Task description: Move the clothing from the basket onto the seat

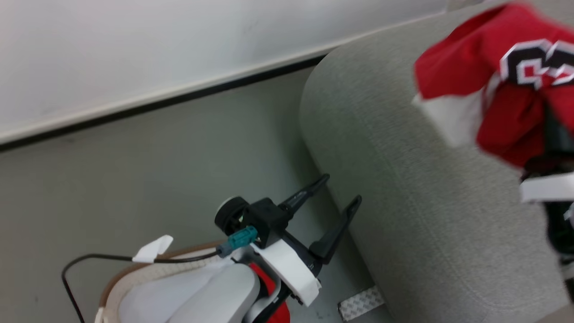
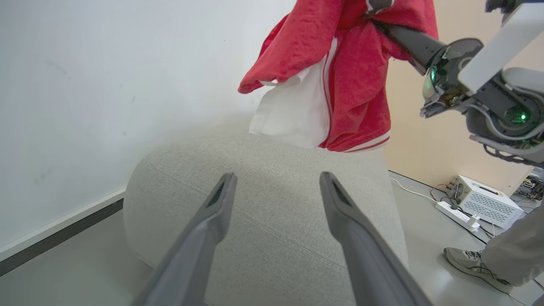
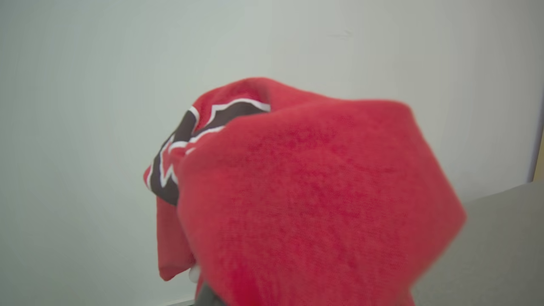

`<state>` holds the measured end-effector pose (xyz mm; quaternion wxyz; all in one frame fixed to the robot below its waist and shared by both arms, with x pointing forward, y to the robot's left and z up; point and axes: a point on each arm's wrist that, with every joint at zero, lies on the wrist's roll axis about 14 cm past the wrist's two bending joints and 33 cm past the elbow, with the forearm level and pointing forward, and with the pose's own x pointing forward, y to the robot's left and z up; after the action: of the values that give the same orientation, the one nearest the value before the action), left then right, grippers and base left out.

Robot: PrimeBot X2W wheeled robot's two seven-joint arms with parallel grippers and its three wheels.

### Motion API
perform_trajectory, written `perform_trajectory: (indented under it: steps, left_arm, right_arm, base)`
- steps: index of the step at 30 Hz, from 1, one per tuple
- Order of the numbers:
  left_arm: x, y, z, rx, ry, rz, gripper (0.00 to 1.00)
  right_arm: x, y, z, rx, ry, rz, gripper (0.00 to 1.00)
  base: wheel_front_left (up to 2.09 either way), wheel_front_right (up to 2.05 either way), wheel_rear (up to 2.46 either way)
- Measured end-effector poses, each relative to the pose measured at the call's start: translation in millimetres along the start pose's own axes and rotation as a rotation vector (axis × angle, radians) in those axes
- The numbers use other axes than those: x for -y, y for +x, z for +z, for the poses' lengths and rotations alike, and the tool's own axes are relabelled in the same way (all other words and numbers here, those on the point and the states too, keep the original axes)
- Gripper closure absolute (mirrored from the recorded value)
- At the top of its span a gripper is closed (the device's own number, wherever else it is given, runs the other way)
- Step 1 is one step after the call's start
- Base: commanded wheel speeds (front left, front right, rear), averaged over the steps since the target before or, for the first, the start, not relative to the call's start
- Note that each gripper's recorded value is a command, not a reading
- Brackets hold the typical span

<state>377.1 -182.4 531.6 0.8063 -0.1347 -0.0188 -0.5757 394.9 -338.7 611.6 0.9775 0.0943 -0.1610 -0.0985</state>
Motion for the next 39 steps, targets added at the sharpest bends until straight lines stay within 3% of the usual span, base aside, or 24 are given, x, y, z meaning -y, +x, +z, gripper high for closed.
perform_trajectory:
  steps: [9, 17, 20, 23, 24, 29, 31, 32, 33, 39]
  left_arm:
    - [-66, -13, -21, -0.004, -0.039, 0.099, 0.00]
    - [-120, -44, -55, -0.041, -0.072, 0.240, 0.00]
    - [-130, -53, -63, -0.055, -0.079, 0.271, 0.00]
    - [-144, -69, -76, -0.074, -0.091, 0.327, 0.00]
    - [-144, -69, -76, -0.074, -0.091, 0.327, 0.00]
    - [-153, -80, -81, -0.092, -0.088, 0.361, 0.00]
    - [-151, -78, -77, -0.084, -0.079, 0.357, 0.00]
    - [-149, -76, -72, -0.080, -0.070, 0.355, 0.00]
    - [-149, -76, -72, -0.080, -0.070, 0.355, 0.00]
    - [-140, -72, -54, -0.064, -0.040, 0.345, 0.00]
  right_arm:
    - [26, 104, -18, -0.001, -0.094, -0.021, 1.00]
    - [45, 163, -88, -0.114, -0.173, -0.063, 1.00]
    - [53, 167, -114, -0.175, -0.207, -0.076, 1.00]
    - [62, 154, -187, -0.413, -0.286, -0.071, 1.00]
    - [62, 154, -187, -0.413, -0.286, -0.071, 1.00]
    - [81, 121, -236, -0.667, -0.335, -0.112, 0.97]
    - [93, 112, -233, -0.712, -0.351, -0.140, 0.77]
    - [96, 105, -231, -0.742, -0.350, -0.153, 0.58]
    - [96, 105, -231, -0.742, -0.350, -0.153, 0.00]
    - [89, 95, -215, -0.780, -0.359, -0.135, 0.00]
  base:
    - [0.00, 0.00, 0.00]
    - [0.00, 0.00, 0.00]
    - [0.00, 0.00, 0.00]
    - [0.00, 0.00, 0.00]
    - [0.00, 0.00, 0.00]
    - [0.00, 0.00, 0.00]
    - [0.00, 0.00, 0.00]
    - [0.00, 0.00, 0.00]
    - [0.00, 0.00, 0.00]
    - [0.00, 0.00, 0.00]
